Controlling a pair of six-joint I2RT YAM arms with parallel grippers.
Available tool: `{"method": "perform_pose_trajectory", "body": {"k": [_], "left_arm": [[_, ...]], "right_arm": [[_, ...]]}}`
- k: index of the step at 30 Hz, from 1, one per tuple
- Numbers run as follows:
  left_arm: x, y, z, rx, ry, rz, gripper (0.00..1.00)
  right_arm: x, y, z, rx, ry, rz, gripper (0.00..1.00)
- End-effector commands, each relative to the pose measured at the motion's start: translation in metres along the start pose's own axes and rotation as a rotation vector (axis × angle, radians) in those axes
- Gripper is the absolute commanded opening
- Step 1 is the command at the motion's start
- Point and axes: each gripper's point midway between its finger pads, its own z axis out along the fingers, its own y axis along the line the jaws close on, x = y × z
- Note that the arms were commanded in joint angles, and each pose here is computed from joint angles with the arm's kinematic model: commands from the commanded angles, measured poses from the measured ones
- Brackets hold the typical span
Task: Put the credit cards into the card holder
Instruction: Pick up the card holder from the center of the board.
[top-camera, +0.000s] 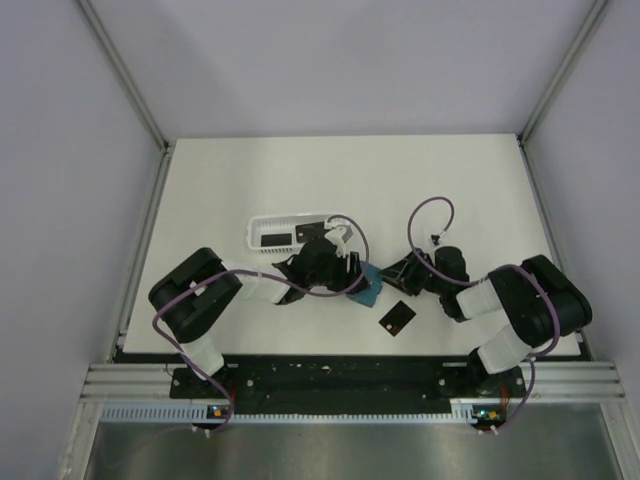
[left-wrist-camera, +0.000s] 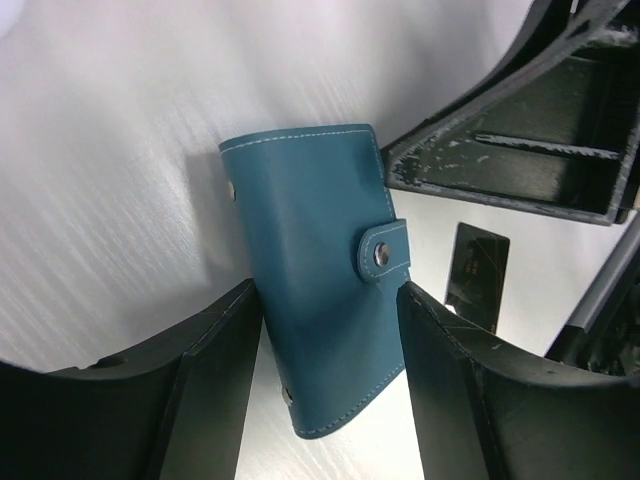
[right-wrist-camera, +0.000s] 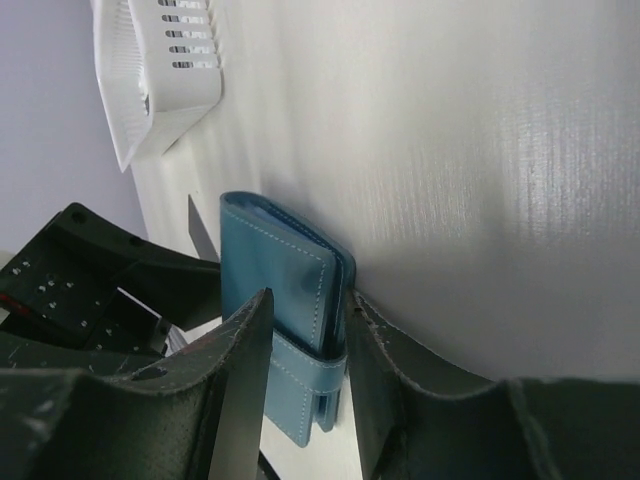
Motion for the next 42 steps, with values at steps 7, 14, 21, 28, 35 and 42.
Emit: {"method": "perform_pose_trajectory", "body": {"k": [7,14,21,28,35,42], "left_arm": [[0.006,-0.034,-0.002,0.183,-0.016,-0.046,0.55],[0.001,-0.037,-0.007,0.19,-0.035,-0.045,0.42],[-0.004,-0.041,-0.015,0.196,-0.05,-0.042,0.36],[-0.006,-0.043,-0.022,0.186,-0.058,-0.04,0.3],[-0.008,-0.046,-0.027,0.182,-0.066,-0.024,0.23],[-0.007,-0.05,-0.027,0.188,-0.059,-0.013,0.09]], "right_arm": [[0.028,-0.033,0.001,0.083,0.09,0.047,0.32],[0.026,-0.038,-0.003,0.108,0.067,0.031,0.31],[0.019,-0.039,-0.009,0.148,0.039,-0.013,0.32],[0.009,-0.033,-0.024,0.21,-0.009,-0.101,0.39],[0.003,-0.004,-0.041,0.23,-0.057,-0.23,0.44],[0.017,0.03,-0.042,0.142,-0.026,-0.273,0.47]]}}
